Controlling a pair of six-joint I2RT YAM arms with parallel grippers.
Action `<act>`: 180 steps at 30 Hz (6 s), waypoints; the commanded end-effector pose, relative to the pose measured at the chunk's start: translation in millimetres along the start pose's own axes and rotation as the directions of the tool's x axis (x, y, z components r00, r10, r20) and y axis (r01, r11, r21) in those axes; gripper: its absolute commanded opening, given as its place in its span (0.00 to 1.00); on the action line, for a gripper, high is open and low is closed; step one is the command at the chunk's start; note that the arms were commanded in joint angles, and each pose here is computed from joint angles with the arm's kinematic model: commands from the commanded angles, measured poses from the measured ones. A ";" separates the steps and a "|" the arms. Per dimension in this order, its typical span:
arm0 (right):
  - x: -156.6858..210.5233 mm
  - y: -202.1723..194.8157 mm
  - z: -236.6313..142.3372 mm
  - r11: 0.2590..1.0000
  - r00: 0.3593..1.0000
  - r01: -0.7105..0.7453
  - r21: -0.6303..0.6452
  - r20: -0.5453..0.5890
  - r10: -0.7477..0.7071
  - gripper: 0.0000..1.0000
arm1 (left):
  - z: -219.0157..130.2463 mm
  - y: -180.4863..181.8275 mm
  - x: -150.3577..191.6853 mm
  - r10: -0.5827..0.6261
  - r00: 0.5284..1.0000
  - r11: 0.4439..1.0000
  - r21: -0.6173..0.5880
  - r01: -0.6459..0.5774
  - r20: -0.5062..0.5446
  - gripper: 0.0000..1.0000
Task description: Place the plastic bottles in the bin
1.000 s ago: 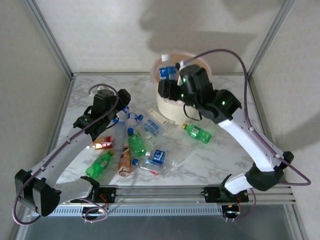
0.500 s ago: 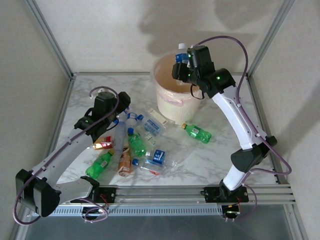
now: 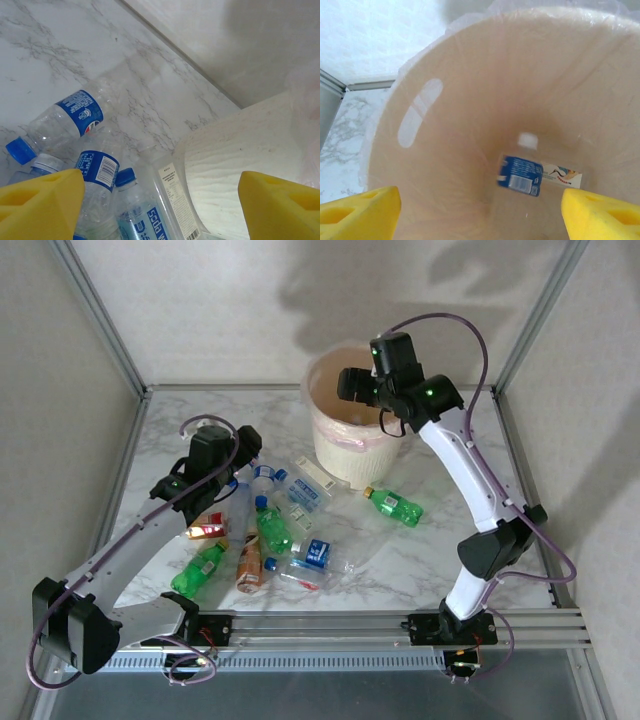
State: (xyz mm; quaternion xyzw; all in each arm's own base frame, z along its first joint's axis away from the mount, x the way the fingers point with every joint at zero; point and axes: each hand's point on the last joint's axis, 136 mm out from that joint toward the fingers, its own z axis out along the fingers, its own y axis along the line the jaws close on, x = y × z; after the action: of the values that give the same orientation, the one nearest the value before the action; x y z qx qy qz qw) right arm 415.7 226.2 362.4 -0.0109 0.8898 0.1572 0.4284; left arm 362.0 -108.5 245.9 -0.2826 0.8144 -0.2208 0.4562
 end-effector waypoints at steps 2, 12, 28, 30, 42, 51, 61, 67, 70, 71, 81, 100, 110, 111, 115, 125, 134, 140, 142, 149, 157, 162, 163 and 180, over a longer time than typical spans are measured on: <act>-23.9 -3.9 -42.6 1.000 0.996 -0.003 -0.009 0.091 0.004 0.86 | -7.0 -3.7 -10.1 -0.029 0.999 0.999 0.024 0.029 0.030 0.80; 39.3 -51.3 -92.3 0.999 0.995 -0.027 0.037 0.099 0.023 0.94 | -6.8 -10.5 -13.8 -0.036 0.999 0.999 0.039 0.035 0.033 0.80; 233.0 -128.0 -20.2 0.983 0.974 -0.022 0.184 -0.219 0.062 0.99 | 0.8 -9.9 -10.6 -0.031 0.999 0.999 0.029 0.030 0.021 0.80; 234.8 -132.3 -13.7 0.977 0.973 -0.023 0.211 -0.220 0.070 0.99 | 1.2 -9.2 -10.1 -0.029 0.999 0.999 0.025 0.028 0.019 0.80; 251.4 -159.4 23.6 0.954 0.966 -0.078 0.290 -0.214 0.144 0.99 | 5.0 -4.9 -5.6 -0.031 1.000 0.999 0.012 0.031 0.006 0.80; 265.7 -168.3 40.0 0.961 0.960 -0.113 0.252 -0.221 0.170 0.99 | 4.7 -4.1 -5.7 -0.031 1.000 0.999 0.010 0.030 0.006 0.80; 290.6 -158.6 39.8 0.970 0.935 -0.151 0.189 -0.290 0.202 0.94 | 6.4 0.2 -4.1 -0.035 0.999 0.999 0.000 0.035 0.006 0.80; 309.9 -135.3 27.8 0.976 0.913 -0.188 0.110 -0.347 0.215 0.94 | 9.7 0.3 -3.4 -0.037 0.999 0.999 0.002 0.037 0.007 0.80; 309.4 -122.5 23.2 0.980 0.914 -0.180 0.082 -0.353 0.197 0.94 | 10.4 0.4 -2.8 -0.037 0.999 0.999 0.003 0.037 0.005 0.80; 308.1 -124.2 23.0 0.981 0.917 -0.170 0.098 -0.348 0.194 0.94 | 10.6 1.3 -2.1 -0.037 0.999 0.999 0.002 0.037 0.003 0.80; 305.5 -137.4 53.6 0.979 0.922 -0.060 0.193 -0.364 0.128 0.96 | 7.9 8.3 -0.9 -0.038 0.999 0.999 -0.007 0.038 0.002 0.80; 348.1 -118.8 58.9 0.991 0.889 -0.014 0.132 -0.452 0.072 0.86 | 11.4 14.4 3.6 -0.050 0.999 0.999 -0.016 0.050 -0.008 0.80; 344.0 -109.5 41.1 0.991 0.901 -0.012 0.132 -0.429 0.068 0.71 | 8.3 13.0 1.8 -0.051 0.999 0.999 -0.010 0.051 -0.004 0.80; 340.4 -107.4 37.7 0.992 0.904 -0.014 0.128 -0.422 0.067 0.70 | 8.6 13.7 2.3 -0.052 0.999 0.999 -0.012 0.052 -0.006 0.80; 330.4 -91.8 19.0 0.995 0.913 0.011 0.100 -0.408 0.031 0.67 | 7.1 12.2 0.3 -0.052 0.999 0.999 -0.008 0.052 -0.001 0.80; 311.4 -79.6 -5.4 0.996 0.925 0.008 0.089 -0.378 0.027 0.63 | 9.1 10.5 0.0 -0.059 0.998 0.998 -0.006 0.059 -0.003 0.80; 269.6 -22.8 -45.1 0.998 0.946 0.020 -0.059 -0.321 -0.038 0.61 | 6.3 6.9 -9.3 -0.047 0.999 0.999 -0.014 0.047 0.019 0.80; 246.6 19.2 -79.8 0.986 0.954 0.041 -0.160 -0.289 -0.086 0.61 | 6.9 7.4 -15.6 -0.049 0.998 0.998 -0.024 0.050 0.039 0.80; 231.7 30.7 -89.6 0.983 0.962 0.038 -0.180 -0.260 -0.085 0.61 | 7.0 9.0 -16.5 -0.050 0.998 0.998 -0.029 0.051 0.042 0.80; 145.8 70.3 -121.4 0.966 0.991 0.059 -0.251 -0.102 -0.087 0.62 | 6.3 15.8 -13.6 -0.052 0.998 0.998 -0.042 0.054 0.038 0.80; 34.9 56.7 -106.9 0.988 0.997 0.053 -0.144 0.068 -0.043 0.61 | 14.6 19.0 -1.1 -0.057 0.998 0.998 -0.036 0.056 -0.006 0.80; 5.7 26.2 -68.0 0.998 0.997 0.012 -0.064 0.070 -0.008 0.61 | 21.0 11.2 1.0 -0.055 0.998 0.998 -0.016 0.054 -0.026 0.79; 3.3 22.2 -61.5 0.999 0.998 0.008 -0.051 0.070 -0.005 0.61 | 23.2 8.0 2.6 -0.050 0.998 0.999 -0.003 0.050 -0.037 0.79; -8.8 -3.6 -83.2 0.999 0.992 -0.020 -0.046 0.123 0.026 0.78 | 107.6 -43.0 30.6 -0.087 0.973 0.987 0.115 0.113 -0.212 0.56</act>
State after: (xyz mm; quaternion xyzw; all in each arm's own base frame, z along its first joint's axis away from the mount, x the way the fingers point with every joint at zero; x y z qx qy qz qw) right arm 386.7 203.8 385.2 0.0076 0.8780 0.1537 0.4533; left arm 435.3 -158.5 194.6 -0.2768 0.8345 -0.2888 0.3790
